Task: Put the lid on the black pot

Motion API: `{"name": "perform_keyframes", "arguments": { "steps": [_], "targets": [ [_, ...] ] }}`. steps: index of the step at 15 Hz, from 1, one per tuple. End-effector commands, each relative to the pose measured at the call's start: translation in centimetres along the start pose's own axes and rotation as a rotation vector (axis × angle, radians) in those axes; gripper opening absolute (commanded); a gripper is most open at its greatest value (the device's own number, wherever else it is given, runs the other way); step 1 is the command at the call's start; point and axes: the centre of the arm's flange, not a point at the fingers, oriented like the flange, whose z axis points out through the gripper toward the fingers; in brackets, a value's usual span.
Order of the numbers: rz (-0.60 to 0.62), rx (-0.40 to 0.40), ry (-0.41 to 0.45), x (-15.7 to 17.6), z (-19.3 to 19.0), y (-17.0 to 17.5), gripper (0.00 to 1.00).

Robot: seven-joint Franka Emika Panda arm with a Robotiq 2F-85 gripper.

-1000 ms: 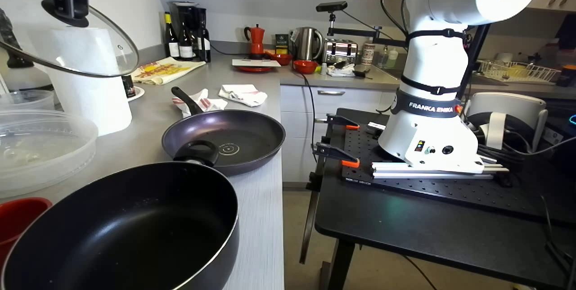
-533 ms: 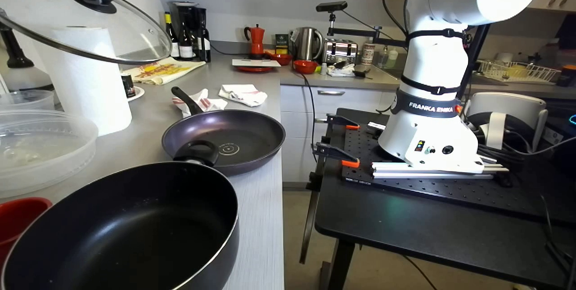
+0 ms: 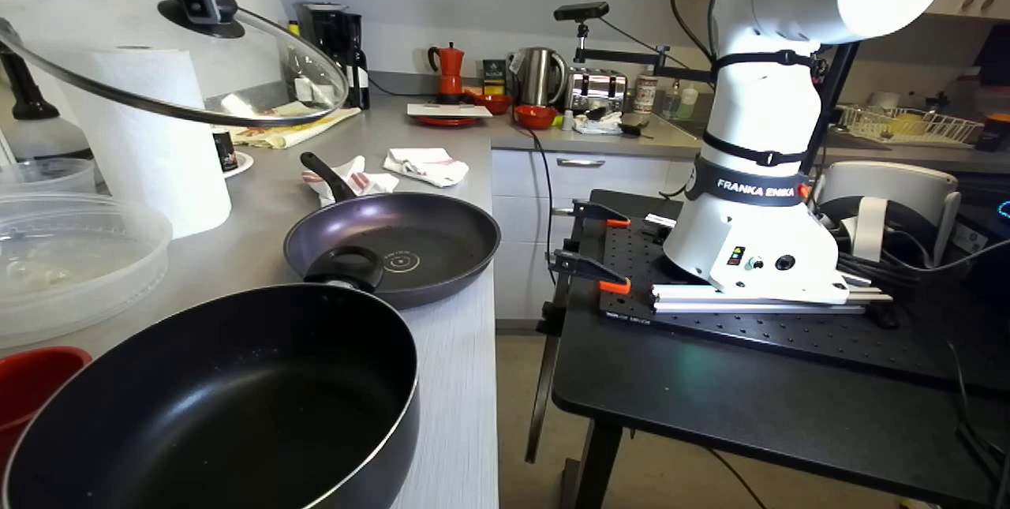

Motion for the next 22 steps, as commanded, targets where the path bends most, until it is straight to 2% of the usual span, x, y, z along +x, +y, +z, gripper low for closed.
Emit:
{"name": "perform_keyframes", "arguments": {
  "steps": [1,12,22],
  "targets": [
    [-0.066,0.02,-0.038,0.9,-0.4,-1.7,0.25],
    [-0.237,0.056,-0.121,2.4,3.9,-7.8,0.25],
    [-0.346,0.031,-0.199,0.8,7.2,-13.0,0.25]
  ]
}}
